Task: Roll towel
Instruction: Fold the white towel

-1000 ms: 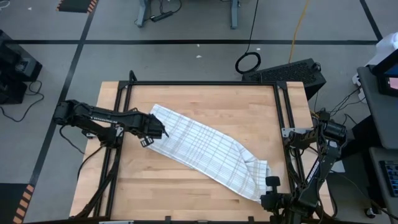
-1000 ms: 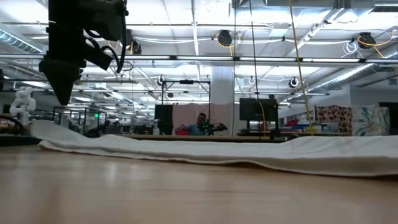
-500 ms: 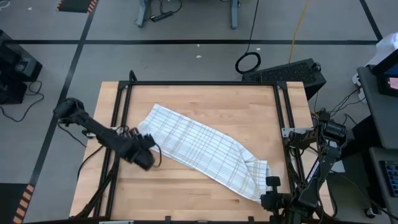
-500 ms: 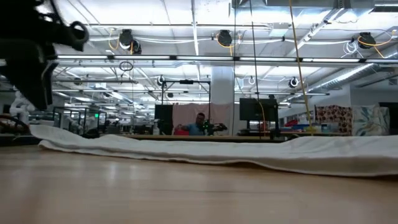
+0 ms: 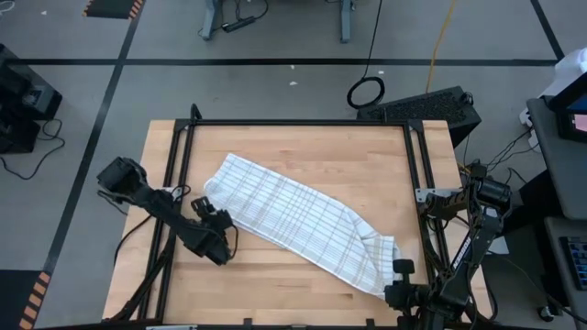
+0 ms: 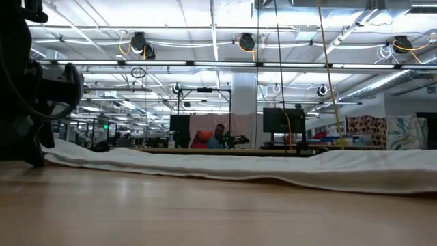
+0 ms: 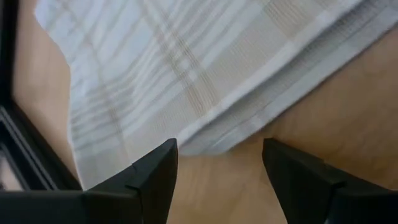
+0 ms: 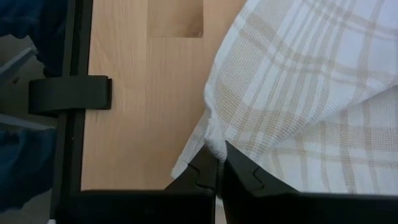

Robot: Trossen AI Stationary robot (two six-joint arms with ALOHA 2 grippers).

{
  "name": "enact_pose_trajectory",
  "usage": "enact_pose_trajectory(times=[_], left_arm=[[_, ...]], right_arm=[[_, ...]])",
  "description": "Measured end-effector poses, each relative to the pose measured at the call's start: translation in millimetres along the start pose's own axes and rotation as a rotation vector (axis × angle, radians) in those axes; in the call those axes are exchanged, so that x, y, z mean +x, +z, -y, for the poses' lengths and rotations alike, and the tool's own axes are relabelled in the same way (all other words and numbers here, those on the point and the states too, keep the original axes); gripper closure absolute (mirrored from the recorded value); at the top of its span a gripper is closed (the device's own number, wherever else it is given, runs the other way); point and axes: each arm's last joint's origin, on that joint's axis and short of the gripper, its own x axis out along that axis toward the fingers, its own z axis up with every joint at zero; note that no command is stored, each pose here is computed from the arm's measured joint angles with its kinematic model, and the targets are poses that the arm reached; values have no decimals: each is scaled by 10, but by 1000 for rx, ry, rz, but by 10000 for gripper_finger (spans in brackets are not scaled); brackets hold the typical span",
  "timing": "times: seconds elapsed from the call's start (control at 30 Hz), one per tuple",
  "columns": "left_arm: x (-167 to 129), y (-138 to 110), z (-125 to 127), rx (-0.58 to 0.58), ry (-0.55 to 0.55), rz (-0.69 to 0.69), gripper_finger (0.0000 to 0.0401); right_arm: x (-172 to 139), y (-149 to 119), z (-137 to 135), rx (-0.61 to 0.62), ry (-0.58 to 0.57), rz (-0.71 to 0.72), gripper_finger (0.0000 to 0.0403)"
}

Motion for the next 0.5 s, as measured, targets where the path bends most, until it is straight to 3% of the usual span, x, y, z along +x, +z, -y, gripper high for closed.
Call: enact_pose_trajectory(times=[0.23, 0.5], left_arm=[[101, 31, -1, 12, 110, 42, 159], [145, 93, -292, 58, 378, 79, 159]], right_arm=[[0, -1, 0, -1, 0, -2, 403], [0, -8, 4, 3, 2, -21, 403]])
